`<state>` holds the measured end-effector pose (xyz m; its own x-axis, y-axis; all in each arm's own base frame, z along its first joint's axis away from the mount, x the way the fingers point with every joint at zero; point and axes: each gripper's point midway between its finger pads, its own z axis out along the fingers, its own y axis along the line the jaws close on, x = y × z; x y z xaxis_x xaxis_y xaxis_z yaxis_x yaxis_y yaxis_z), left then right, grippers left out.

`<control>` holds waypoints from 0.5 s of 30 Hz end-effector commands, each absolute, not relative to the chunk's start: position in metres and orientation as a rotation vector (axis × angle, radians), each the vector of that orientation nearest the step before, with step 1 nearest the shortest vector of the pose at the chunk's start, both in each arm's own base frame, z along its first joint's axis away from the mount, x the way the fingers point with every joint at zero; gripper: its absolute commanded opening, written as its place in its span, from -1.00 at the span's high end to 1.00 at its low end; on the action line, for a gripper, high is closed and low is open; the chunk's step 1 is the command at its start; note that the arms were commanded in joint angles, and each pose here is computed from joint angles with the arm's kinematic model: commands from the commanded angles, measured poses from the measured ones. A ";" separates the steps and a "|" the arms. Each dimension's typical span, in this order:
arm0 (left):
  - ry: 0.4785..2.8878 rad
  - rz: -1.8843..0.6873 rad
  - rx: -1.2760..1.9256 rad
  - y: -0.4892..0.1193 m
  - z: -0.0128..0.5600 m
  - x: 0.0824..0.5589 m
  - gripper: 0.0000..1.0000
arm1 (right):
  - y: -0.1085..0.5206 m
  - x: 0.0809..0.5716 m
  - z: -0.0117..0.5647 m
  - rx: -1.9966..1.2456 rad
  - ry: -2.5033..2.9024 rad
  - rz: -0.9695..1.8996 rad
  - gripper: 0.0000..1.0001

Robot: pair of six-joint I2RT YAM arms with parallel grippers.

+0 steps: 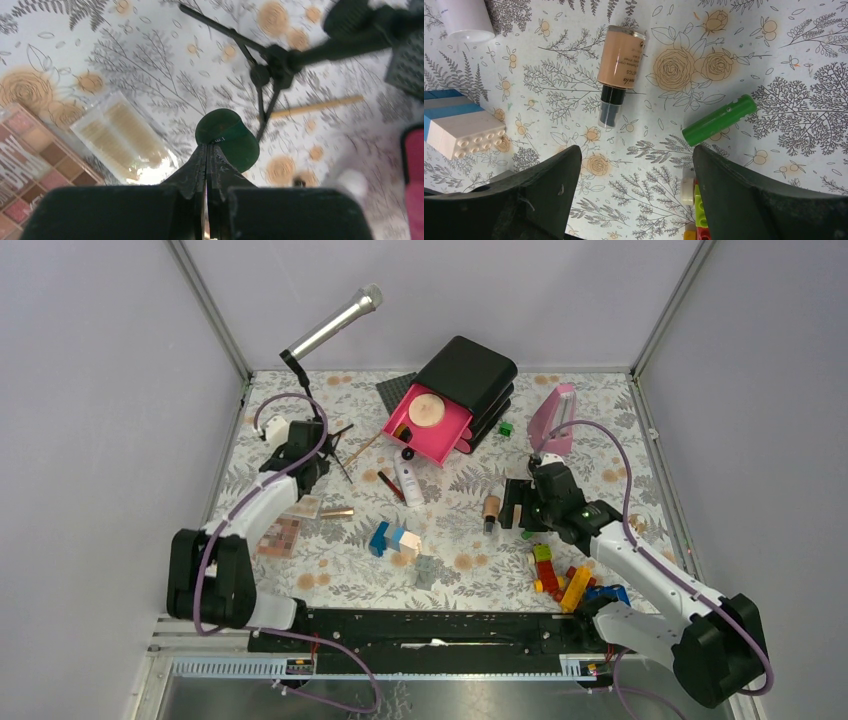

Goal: Organize the makeup
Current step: Pick up the makeup tool from the center of the board.

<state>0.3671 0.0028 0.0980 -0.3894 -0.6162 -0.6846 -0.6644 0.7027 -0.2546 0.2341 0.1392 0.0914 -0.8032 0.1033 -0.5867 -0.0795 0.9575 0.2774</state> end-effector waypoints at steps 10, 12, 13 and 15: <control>2.057 -0.297 -0.621 -0.126 0.189 0.335 1.00 | 0.130 0.236 0.132 0.053 2.368 0.368 -0.80; 2.026 -0.360 -0.527 -0.154 0.212 0.347 1.00 | 0.129 0.236 0.135 0.064 2.358 0.373 -0.81; 2.009 -0.392 -0.479 -0.169 0.226 0.356 1.00 | 0.129 0.236 0.137 0.067 2.352 0.378 -0.81; 2.029 -0.415 -0.393 -0.192 0.236 0.372 1.00 | 0.129 0.235 0.138 0.073 2.350 0.382 -0.81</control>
